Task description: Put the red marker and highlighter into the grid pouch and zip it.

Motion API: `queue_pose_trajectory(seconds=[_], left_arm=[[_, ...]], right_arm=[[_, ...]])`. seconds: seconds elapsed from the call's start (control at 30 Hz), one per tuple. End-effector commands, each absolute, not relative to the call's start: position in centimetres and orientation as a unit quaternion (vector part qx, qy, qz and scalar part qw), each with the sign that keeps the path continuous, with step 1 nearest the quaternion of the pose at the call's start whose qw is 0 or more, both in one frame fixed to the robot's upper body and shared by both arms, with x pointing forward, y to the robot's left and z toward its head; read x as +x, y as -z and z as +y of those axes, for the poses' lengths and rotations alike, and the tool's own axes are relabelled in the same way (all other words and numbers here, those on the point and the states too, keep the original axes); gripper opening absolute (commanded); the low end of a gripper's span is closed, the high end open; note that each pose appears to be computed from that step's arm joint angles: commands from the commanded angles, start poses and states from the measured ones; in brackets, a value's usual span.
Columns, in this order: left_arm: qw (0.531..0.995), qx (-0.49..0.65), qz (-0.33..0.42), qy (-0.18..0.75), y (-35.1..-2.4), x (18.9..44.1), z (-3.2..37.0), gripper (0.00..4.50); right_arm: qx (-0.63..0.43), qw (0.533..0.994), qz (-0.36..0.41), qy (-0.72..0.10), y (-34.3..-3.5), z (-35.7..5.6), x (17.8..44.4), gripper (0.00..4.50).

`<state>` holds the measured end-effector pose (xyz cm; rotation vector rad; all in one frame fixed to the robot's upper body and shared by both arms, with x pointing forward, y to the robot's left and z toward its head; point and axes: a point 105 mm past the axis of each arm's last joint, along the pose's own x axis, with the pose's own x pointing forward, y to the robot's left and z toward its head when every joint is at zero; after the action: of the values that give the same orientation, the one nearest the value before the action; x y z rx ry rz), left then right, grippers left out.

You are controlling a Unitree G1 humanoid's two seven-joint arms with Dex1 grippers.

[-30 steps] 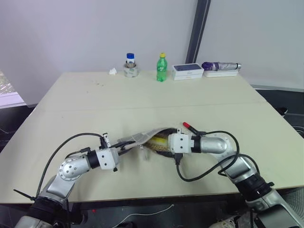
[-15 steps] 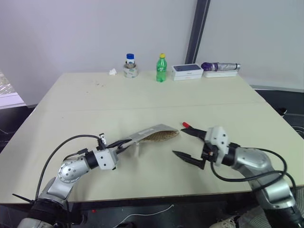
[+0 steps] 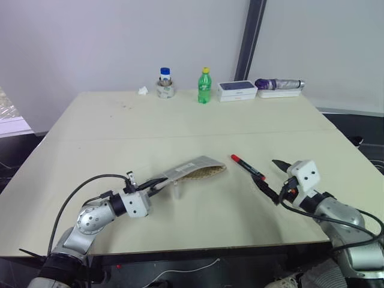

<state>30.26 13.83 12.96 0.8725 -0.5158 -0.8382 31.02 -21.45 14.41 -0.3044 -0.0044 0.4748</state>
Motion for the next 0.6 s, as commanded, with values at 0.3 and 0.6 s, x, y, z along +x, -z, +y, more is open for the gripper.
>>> queue_pose_trajectory(seconds=[0.3, 0.6], left_arm=[[0.775, 0.420, -0.267, 0.390, -14.0, 30.1, 13.4, 0.00], [0.771, 0.423, -0.271, 0.391, -13.9, 29.8, 12.8, 0.00]], right_arm=[[-0.132, 0.964, 0.071, -0.219, -13.4, -22.8, 33.7, 4.42], [-0.100, 0.962, 0.139, -0.210, -11.2, -23.5, 35.6, 3.90]])
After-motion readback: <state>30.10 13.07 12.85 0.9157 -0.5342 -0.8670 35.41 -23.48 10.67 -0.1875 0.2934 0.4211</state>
